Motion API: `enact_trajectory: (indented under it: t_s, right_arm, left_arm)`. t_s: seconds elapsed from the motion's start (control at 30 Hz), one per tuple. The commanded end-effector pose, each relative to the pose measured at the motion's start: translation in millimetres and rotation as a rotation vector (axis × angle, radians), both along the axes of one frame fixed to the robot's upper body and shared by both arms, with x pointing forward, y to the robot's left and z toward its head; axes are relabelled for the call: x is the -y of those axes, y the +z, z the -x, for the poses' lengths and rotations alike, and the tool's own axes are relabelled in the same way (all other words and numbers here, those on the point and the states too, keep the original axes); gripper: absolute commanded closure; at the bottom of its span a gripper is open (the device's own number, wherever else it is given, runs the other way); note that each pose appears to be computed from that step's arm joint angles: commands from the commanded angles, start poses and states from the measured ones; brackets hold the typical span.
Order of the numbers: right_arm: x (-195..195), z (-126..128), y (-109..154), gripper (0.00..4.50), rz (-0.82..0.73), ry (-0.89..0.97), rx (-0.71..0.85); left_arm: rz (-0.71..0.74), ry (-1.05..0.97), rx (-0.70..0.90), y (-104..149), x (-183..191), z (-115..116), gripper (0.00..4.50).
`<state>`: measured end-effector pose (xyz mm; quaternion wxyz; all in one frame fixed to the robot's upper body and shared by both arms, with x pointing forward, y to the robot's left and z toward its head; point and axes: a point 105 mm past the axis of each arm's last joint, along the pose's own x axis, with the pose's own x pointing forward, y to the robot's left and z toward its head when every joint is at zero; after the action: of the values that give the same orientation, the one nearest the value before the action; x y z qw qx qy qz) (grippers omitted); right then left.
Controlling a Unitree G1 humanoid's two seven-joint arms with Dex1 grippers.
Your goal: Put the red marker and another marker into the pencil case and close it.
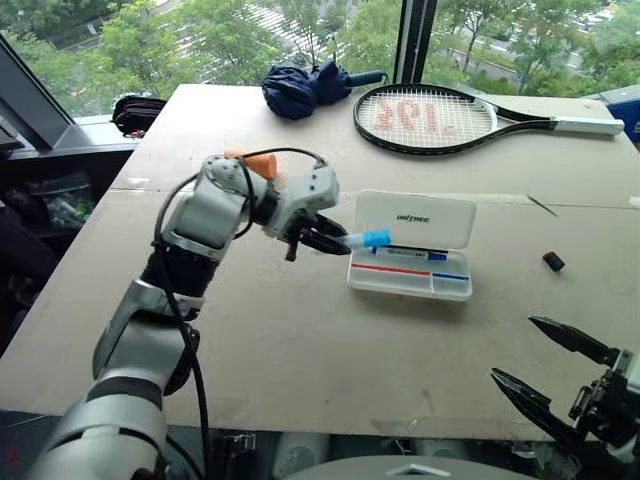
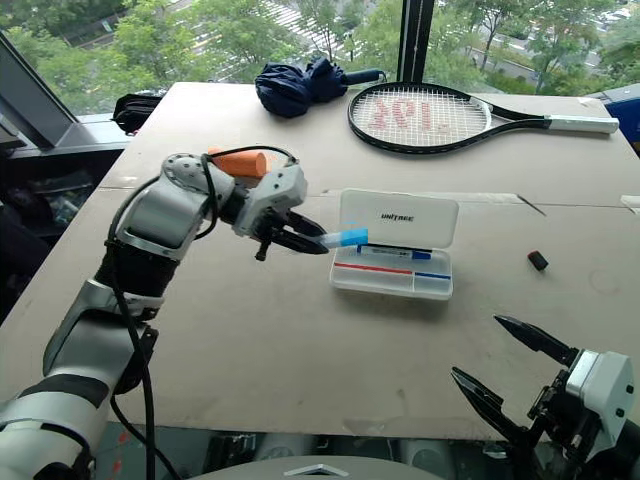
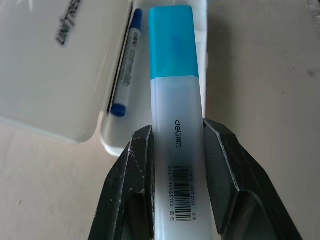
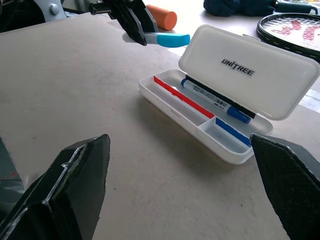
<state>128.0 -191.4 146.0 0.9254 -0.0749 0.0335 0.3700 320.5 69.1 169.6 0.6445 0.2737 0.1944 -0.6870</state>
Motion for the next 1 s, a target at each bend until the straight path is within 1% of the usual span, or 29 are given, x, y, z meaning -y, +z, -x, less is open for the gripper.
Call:
enact_trajectory:
  t_s: [0.03, 0.2, 0.33, 0.47, 0.63, 0.67, 0.7, 0.73, 0.8, 0.83, 0.87, 0.93, 1.0]
  right_arm:
    - [0.2, 5.1, 10.8, 0.00, 0.036, 0.010, 0.048]
    - [7.7, 8.3, 11.0, 0.00, 0.067, 0.005, 0.041]
    - [9.4, 8.6, 12.5, 0.00, 0.076, 0.003, 0.043]
    - [6.5, 8.8, 13.1, 0.00, 0.075, 0.002, 0.045]
    - [4.0, 11.5, 14.1, 0.00, 0.069, -0.004, 0.043]
    - [3.8, 12.1, 14.2, 0.00, 0.069, -0.006, 0.042]
    - [3.8, 12.7, 14.3, 0.00, 0.068, -0.008, 0.041]
    - [3.9, 13.3, 14.2, 0.00, 0.067, -0.011, 0.039]
    - [4.2, 14.1, 14.3, 0.00, 0.066, -0.014, 0.037]
    - [4.5, 14.5, 14.4, 0.00, 0.065, -0.016, 0.036]
    - [4.9, 14.9, 14.5, 0.00, 0.065, -0.017, 0.036]
    - [5.9, 15.0, 14.7, 0.00, 0.065, -0.019, 0.035]
    - [8.2, 12.0, 15.0, 0.00, 0.069, -0.037, 0.041]
  left_arm:
    - [-0.026, -0.025, 0.038, 0.8, 18.5, 1.7, 3.74]
    - [-0.085, -0.042, 0.034, -13.9, 33.8, 6.0, 3.74]
    - [-0.099, -0.036, 0.039, -14.7, 47.2, 7.9, 3.74]
    - [-0.120, -0.050, 0.037, -17.5, 54.0, 16.4, 3.74]
    - [-0.140, -0.041, 0.056, -26.0, 56.5, 12.8, 3.74]
    - [-0.141, -0.040, 0.060, -26.9, 56.7, 11.8, 2.71]
    - [-0.141, -0.043, 0.062, -27.7, 56.6, 11.3, 2.39]
    - [-0.140, -0.041, 0.065, -28.3, 56.3, 10.4, 1.82]
    - [-0.139, -0.038, 0.069, -29.1, 54.9, 8.9, 0.94]
    - [-0.139, -0.036, 0.071, -29.3, 53.5, 8.1, 0.41]
    - [-0.137, -0.034, 0.073, -29.4, 52.6, 7.5, 0.05]
    - [-0.132, -0.029, 0.072, -28.6, 50.3, 6.9, 0.05]
    - [-0.089, -0.026, 0.062, -22.5, 47.9, 7.9, 0.05]
